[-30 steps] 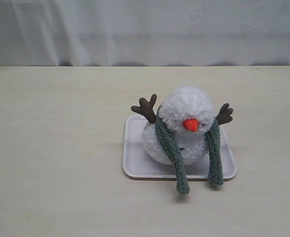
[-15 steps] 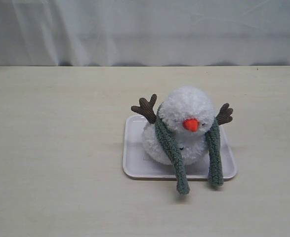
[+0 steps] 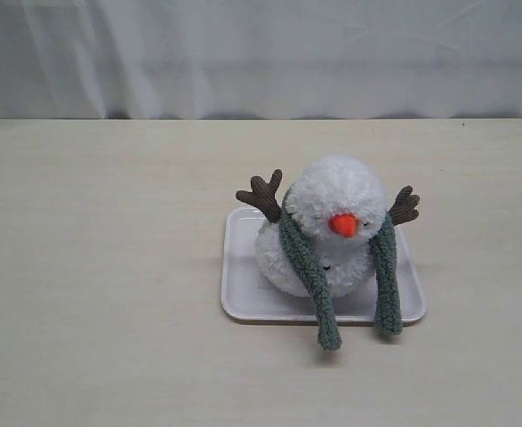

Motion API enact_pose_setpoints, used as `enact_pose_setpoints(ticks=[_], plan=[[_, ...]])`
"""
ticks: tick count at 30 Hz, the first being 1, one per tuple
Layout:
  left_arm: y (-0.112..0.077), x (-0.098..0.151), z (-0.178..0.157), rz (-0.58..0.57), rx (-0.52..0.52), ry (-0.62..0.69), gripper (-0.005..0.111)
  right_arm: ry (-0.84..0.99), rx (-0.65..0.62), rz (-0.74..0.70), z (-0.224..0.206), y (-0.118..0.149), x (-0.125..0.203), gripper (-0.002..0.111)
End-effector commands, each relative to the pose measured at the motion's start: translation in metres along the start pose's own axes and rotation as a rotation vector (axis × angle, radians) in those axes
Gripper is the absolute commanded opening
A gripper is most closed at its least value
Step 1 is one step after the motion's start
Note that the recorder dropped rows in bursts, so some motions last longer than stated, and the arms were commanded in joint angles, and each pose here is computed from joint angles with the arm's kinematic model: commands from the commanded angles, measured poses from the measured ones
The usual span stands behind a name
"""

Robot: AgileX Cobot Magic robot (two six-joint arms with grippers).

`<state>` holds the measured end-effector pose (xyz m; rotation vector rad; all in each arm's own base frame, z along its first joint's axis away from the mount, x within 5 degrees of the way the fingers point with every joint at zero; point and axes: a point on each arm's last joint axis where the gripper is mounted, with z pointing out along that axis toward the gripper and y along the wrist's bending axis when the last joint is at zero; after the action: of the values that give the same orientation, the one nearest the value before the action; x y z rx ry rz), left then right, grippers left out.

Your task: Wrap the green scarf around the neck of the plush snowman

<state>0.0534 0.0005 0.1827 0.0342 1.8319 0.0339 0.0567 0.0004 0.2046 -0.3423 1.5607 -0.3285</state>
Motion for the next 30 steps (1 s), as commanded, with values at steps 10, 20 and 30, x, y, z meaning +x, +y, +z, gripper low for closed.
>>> enact_pose_setpoints(ticks=[10,20,30], plan=[[0.0,0.0,0.0,-0.003,0.0,-0.011,0.0,0.086,-0.035,0.008,-0.001,0.004,0.009,0.004],[0.0,0.0,0.0,-0.003,0.0,-0.008,0.0,0.139,-0.061,0.009,-0.001,0.006,0.013,0.004],[0.0,0.0,0.0,-0.003,0.0,-0.006,0.0,0.215,-0.099,0.009,-0.003,0.01,0.02,0.004]])
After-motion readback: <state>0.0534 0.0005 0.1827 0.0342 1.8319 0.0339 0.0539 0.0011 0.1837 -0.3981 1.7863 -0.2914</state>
